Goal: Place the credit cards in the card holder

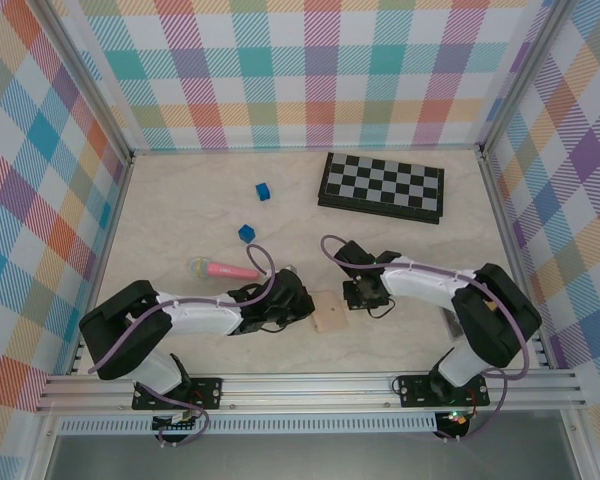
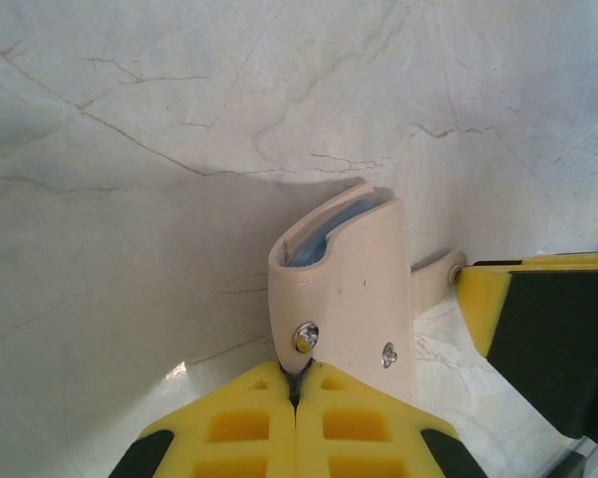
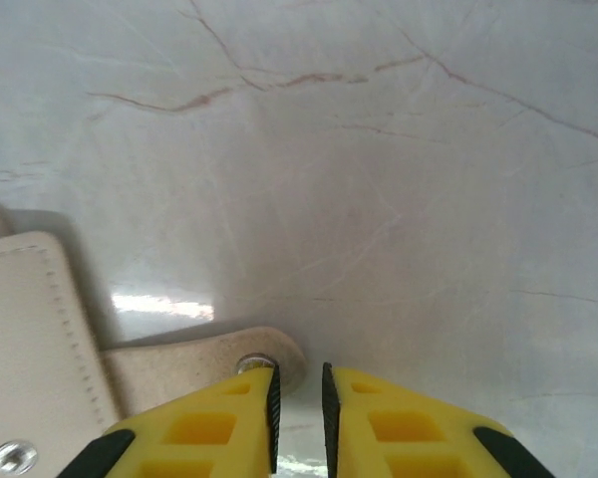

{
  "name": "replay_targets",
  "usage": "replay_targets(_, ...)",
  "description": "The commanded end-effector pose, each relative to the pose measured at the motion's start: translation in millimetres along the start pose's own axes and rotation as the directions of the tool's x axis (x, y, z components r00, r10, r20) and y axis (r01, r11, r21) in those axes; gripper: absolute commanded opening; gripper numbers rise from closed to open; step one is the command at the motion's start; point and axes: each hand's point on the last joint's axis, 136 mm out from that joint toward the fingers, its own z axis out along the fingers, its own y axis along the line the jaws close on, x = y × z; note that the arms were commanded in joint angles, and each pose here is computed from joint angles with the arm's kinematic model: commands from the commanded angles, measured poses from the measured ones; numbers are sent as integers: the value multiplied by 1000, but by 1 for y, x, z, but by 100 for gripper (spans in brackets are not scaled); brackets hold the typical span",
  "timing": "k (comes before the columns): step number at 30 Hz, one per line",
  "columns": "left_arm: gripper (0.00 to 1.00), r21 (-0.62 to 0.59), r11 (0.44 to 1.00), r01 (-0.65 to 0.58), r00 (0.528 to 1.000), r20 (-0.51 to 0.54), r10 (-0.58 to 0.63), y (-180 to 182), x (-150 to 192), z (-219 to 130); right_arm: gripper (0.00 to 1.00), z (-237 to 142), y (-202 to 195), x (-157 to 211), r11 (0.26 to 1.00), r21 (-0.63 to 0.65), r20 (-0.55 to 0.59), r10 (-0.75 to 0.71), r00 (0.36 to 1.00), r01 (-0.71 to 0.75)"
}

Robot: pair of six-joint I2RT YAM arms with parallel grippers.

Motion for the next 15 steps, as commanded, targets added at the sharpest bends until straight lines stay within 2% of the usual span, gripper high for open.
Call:
replay_targets(1, 5, -69, 997, -39, 999, -8, 39, 7, -5, 0, 22, 11, -15, 8, 998, 69, -59, 18, 998, -14)
replay_targets(5, 13, -107, 994, -38, 999, -8, 37, 15, -9, 0, 25, 17, -14, 11, 998, 68, -89, 24, 996, -18)
replay_targets(8, 22, -118, 992, -45, 999, -17, 43, 18, -9, 1, 27, 6, -8, 5, 999, 38, -69, 32, 997, -29)
replay_targets(13, 34, -150, 986, -79, 997, -24, 76, 15, -13, -4, 45, -56, -20, -26, 993, -16, 133, 118, 984, -117)
replay_targets(15, 41, -153, 984, -94, 996, -20, 92, 12, -16, -8, 58, -87, -42, -40, 981, -22, 238, 194, 952, -194)
